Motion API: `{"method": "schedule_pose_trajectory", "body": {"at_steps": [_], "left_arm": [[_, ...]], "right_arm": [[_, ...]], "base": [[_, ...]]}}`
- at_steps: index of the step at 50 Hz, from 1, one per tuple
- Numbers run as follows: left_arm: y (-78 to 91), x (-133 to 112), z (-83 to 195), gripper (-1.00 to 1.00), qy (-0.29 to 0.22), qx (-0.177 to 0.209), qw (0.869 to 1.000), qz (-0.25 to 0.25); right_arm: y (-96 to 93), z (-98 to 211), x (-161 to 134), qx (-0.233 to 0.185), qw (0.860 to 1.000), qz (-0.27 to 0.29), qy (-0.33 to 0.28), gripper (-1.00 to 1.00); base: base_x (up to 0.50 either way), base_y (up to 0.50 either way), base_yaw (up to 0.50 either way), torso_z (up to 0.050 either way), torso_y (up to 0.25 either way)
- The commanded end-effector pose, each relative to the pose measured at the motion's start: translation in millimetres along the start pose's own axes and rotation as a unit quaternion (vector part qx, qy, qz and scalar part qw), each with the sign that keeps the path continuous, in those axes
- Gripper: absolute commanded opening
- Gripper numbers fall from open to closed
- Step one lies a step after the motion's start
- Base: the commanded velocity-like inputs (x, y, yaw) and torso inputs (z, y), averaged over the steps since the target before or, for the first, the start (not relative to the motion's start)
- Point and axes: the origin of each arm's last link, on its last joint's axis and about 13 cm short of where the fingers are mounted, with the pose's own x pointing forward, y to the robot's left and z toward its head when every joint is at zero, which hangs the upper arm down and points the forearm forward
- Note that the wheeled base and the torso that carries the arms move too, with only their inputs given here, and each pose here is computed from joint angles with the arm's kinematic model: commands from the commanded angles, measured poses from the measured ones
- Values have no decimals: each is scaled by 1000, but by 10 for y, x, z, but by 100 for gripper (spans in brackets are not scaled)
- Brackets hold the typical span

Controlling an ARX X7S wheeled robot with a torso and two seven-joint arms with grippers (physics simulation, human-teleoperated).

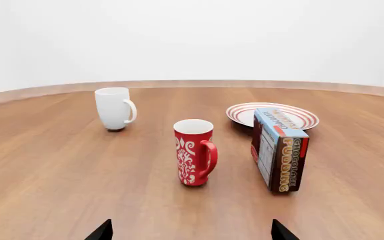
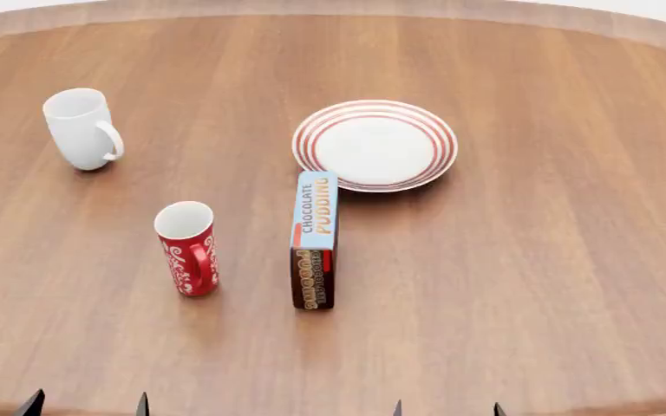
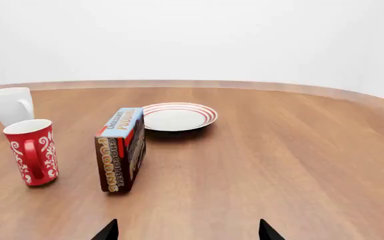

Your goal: Pick up the red mug and put it on the plate

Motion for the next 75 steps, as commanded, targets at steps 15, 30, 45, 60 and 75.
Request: {"method": "schedule_pose_trajectory", "body": {"at_steps": [15,30,45,60,75], "left_arm": [[0,4,-1,100,-10,-1,1000,-1],[-1,33,-8,100,-92,-2,996,10],[9,61,-8,100,-167,39,985,8],[15,81,-6,100,-217,67,974,5],[16,89,-4,100,-237,71,969,-1]], "right_arm": [[10,7,-7,0,1000,12,4,100],[12,6,-10,1,1000,14,4,100],[12,7,-12,1,1000,18,5,100],[7,6,-13,6,1000,19,0,100],[6,17,-22,9,1000,17,-5,100]], "base": [[0,0,0,0,0],[0,0,0,0,0],[0,0,0,0,0],[0,0,0,0,0],[0,0,0,0,0]]}}
